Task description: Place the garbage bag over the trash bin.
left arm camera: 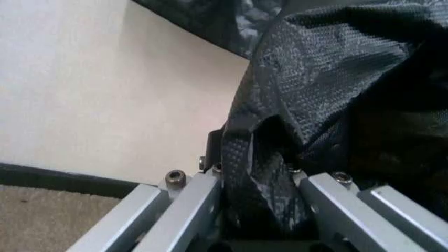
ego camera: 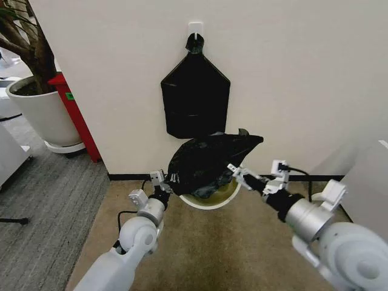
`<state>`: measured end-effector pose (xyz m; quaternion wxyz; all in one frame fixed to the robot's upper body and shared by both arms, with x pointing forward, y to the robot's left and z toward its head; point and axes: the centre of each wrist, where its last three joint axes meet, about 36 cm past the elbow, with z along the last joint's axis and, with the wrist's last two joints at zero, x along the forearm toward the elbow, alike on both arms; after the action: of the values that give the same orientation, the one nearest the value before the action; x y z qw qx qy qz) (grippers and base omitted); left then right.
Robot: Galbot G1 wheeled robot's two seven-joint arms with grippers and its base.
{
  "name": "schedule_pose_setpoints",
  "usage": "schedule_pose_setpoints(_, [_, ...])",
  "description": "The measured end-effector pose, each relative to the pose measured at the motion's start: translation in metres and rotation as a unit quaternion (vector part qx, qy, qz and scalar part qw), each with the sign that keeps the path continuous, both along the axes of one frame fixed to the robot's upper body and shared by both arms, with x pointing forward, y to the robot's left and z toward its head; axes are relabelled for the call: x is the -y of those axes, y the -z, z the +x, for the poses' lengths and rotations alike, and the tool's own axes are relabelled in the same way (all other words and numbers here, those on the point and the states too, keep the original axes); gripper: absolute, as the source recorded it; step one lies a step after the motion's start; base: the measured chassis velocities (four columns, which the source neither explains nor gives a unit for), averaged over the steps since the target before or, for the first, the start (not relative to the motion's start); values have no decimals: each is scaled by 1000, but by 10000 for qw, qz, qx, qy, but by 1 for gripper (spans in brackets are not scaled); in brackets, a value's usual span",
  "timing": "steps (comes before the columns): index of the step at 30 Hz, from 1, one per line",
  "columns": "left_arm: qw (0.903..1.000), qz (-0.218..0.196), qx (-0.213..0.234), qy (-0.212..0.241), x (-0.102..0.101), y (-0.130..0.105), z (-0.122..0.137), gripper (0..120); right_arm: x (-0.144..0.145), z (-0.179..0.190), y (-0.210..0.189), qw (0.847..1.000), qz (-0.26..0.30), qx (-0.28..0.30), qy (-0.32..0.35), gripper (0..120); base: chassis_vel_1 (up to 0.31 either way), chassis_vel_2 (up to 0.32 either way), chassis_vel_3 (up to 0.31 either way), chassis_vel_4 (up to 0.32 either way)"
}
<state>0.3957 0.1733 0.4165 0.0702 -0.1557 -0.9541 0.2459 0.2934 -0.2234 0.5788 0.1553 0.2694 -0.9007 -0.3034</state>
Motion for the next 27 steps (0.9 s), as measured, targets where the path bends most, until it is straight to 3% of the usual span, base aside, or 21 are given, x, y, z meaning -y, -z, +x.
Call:
schedule_pose_setpoints(18, [9999, -84, 69, 63, 5, -10, -9, 3, -4, -2, 6, 9983, -494, -184, 253, 98, 0, 0, 0, 0])
schedule_pose_setpoints(27, [9999, -110, 104, 74, 7, -14, -10, 3, -9, 0, 11, 9975, -568, -283, 306, 89, 0, 0, 0, 0])
